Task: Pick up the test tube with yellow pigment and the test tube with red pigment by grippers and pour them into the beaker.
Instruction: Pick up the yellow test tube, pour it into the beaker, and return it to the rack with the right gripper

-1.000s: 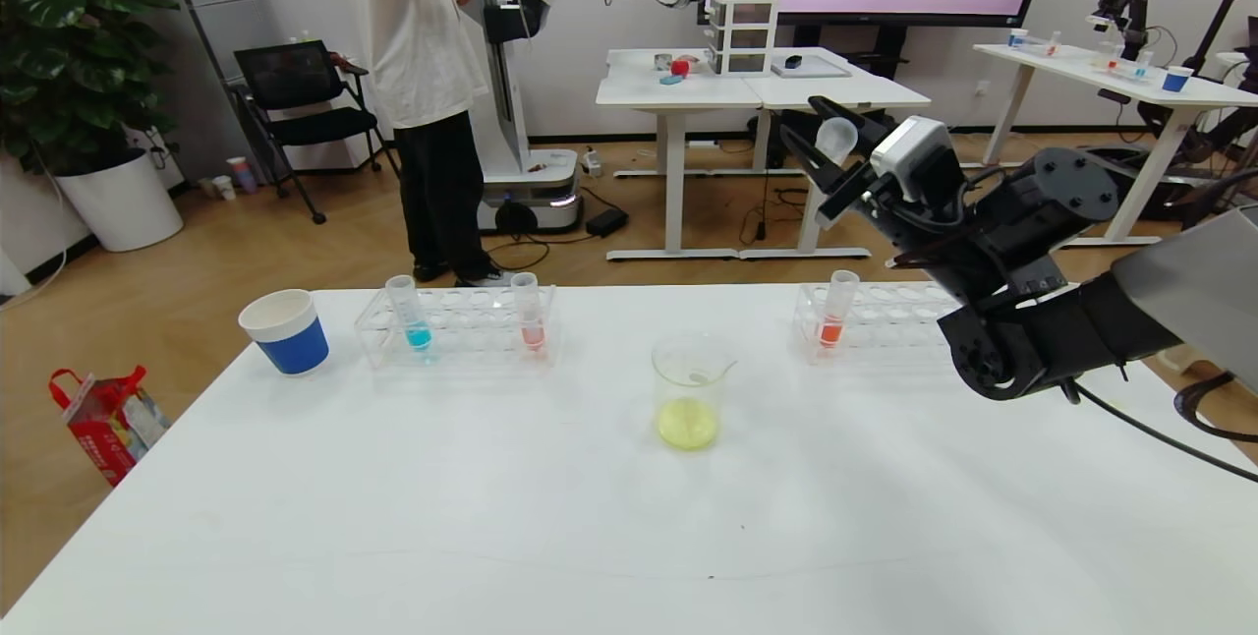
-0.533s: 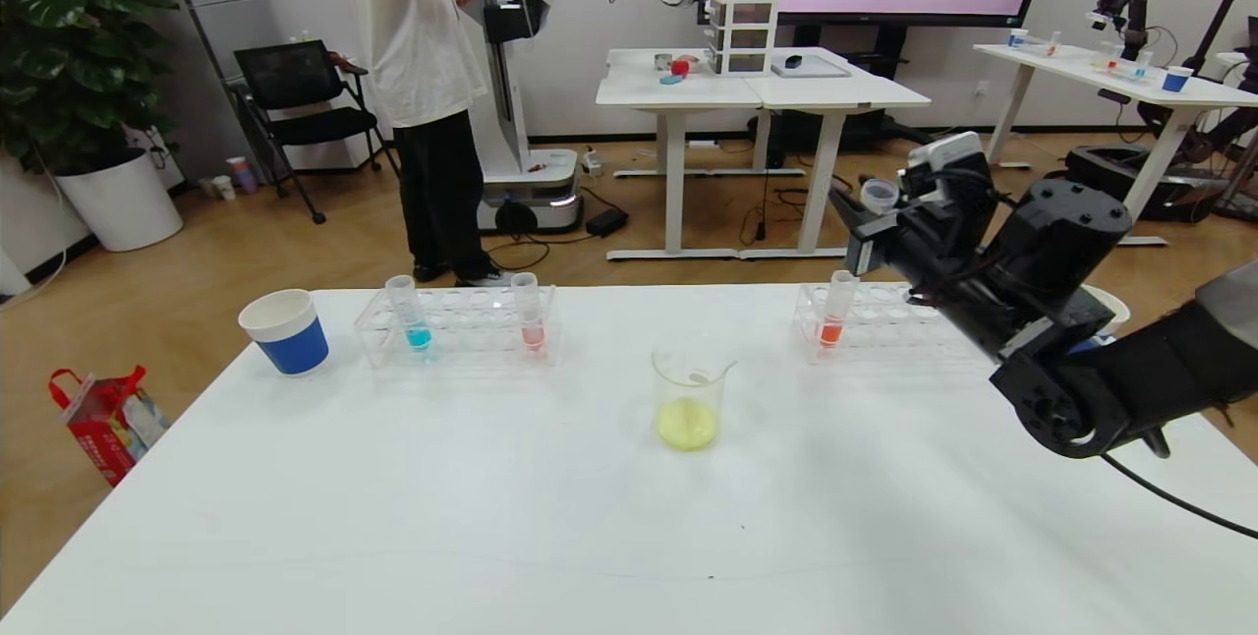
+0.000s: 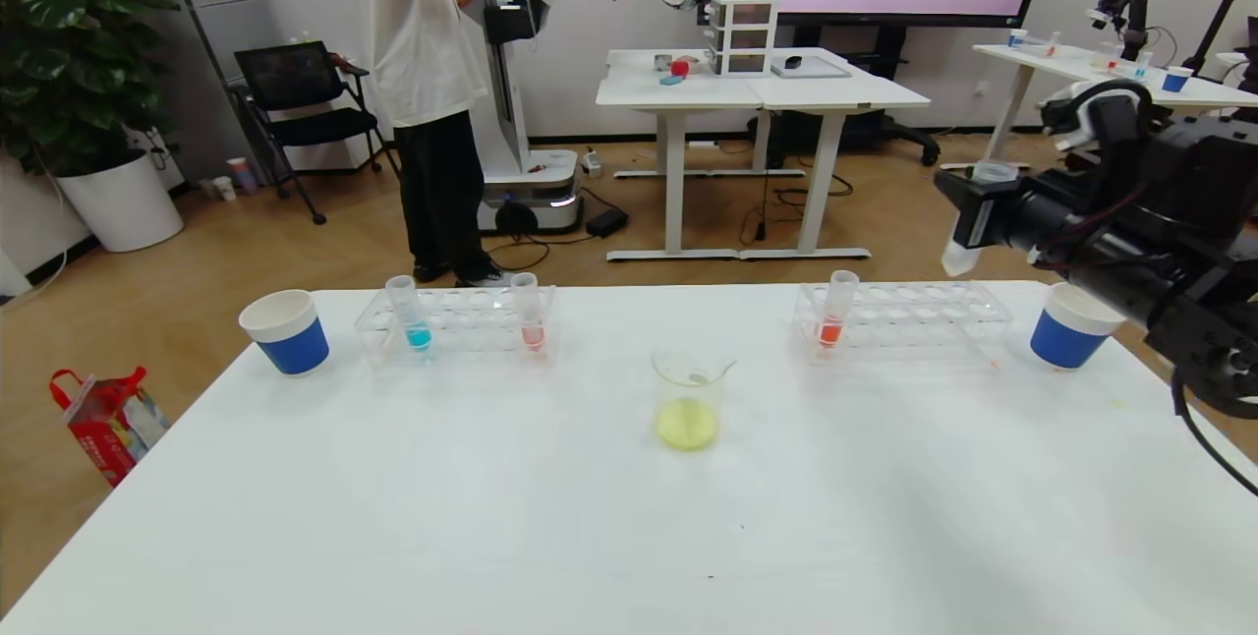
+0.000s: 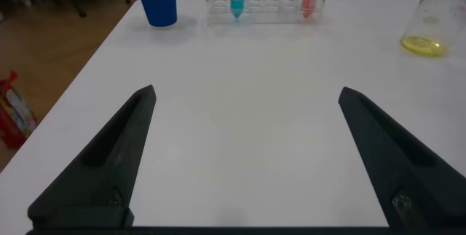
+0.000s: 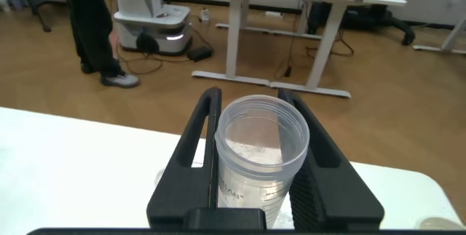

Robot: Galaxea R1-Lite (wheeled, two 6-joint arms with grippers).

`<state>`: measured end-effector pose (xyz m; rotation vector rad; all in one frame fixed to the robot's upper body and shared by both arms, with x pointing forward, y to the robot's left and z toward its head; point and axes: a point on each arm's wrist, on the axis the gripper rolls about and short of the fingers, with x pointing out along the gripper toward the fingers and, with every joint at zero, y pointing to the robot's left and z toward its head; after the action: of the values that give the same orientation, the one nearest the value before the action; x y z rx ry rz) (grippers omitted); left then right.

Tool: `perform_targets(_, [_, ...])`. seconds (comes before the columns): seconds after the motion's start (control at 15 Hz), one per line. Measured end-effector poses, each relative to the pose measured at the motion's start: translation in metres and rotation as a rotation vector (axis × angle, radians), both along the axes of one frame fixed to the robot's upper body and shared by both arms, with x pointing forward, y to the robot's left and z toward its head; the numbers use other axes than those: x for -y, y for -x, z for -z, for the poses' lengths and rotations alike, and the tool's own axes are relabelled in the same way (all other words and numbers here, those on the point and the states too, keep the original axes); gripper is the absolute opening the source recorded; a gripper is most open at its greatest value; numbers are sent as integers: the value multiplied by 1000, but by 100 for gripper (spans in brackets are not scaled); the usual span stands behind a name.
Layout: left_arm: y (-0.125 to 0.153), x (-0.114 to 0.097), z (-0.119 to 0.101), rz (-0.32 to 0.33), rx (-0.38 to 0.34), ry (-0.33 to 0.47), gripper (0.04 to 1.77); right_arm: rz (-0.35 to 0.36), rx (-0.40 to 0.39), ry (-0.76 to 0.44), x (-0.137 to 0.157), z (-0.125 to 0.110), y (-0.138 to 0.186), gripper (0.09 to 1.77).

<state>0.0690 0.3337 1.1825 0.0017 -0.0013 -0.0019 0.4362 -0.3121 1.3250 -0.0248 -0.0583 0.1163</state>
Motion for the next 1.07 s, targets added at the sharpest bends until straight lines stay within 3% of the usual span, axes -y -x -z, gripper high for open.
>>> perform_targets(0.27, [0, 0, 0, 0, 0, 0, 175, 101, 14, 7, 61, -2, -11, 53])
perform_targets(0.6, [0, 0, 0, 0, 0, 0, 175, 276, -6, 20, 134, 18, -41, 53])
perform_targets(1.07, [0, 0, 0, 0, 0, 0, 175, 312, -72, 7, 157, 58, -62, 53])
